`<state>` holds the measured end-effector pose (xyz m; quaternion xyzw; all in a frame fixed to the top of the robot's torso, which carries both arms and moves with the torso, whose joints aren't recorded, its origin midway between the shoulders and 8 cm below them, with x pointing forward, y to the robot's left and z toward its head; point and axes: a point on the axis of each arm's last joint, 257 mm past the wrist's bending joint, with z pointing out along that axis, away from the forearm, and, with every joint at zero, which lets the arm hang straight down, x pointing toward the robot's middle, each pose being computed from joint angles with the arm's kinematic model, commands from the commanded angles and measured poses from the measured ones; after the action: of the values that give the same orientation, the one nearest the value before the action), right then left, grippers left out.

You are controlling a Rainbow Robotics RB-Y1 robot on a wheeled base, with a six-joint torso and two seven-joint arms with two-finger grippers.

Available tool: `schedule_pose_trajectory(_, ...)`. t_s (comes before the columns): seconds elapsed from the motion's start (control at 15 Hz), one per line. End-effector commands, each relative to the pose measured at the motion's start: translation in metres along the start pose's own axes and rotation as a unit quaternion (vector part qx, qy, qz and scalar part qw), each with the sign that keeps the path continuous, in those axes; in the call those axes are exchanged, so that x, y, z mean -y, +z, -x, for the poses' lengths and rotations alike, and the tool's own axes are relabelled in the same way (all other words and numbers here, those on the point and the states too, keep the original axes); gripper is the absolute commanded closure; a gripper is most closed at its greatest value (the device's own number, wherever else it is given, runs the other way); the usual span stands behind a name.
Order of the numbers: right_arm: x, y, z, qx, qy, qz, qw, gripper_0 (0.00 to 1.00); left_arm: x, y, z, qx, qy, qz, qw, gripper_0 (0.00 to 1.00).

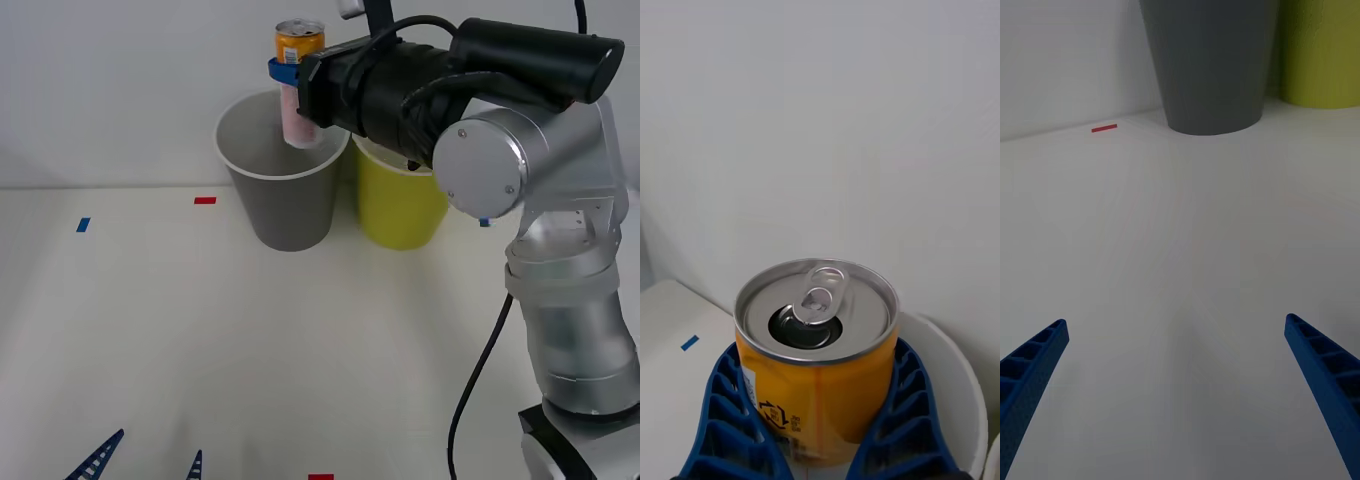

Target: Put cans in the gray bin and PET bottles in the light green bin.

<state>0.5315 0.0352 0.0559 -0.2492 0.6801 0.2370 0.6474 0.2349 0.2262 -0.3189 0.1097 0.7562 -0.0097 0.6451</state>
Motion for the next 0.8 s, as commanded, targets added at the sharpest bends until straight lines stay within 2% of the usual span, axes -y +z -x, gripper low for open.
schedule_pose_trajectory(0.07, 0.002, 0.021, 0.002, 0.023, 0.003, 0.002, 0.9997, 0.97, 0.000, 0.000, 0.000, 0.000, 0.000, 0.000, 1.0000, 0.00)
schedule_pose_trajectory(0.2, -0.001, 0.041, 0.000, 0.042, 0.006, 0.004, 0.9991, 1.00, 0.000, 0.000, 0.000, 0.000, 0.000, 0.000, 1.0000, 0.00)
schedule_pose_trajectory(0.47, 0.011, 0.057, -0.003, 0.038, -0.002, -0.009, 0.9992, 1.00, 0.000, 0.000, 0.000, 0.000, 0.000, 0.000, 1.0000, 0.00)
schedule_pose_trajectory(0.8, 0.027, 0.074, -0.006, 0.053, -0.001, -0.025, 0.9983, 1.00, 0.000, 0.000, 0.000, 0.000, 0.000, 0.000, 1.0000, 0.00)
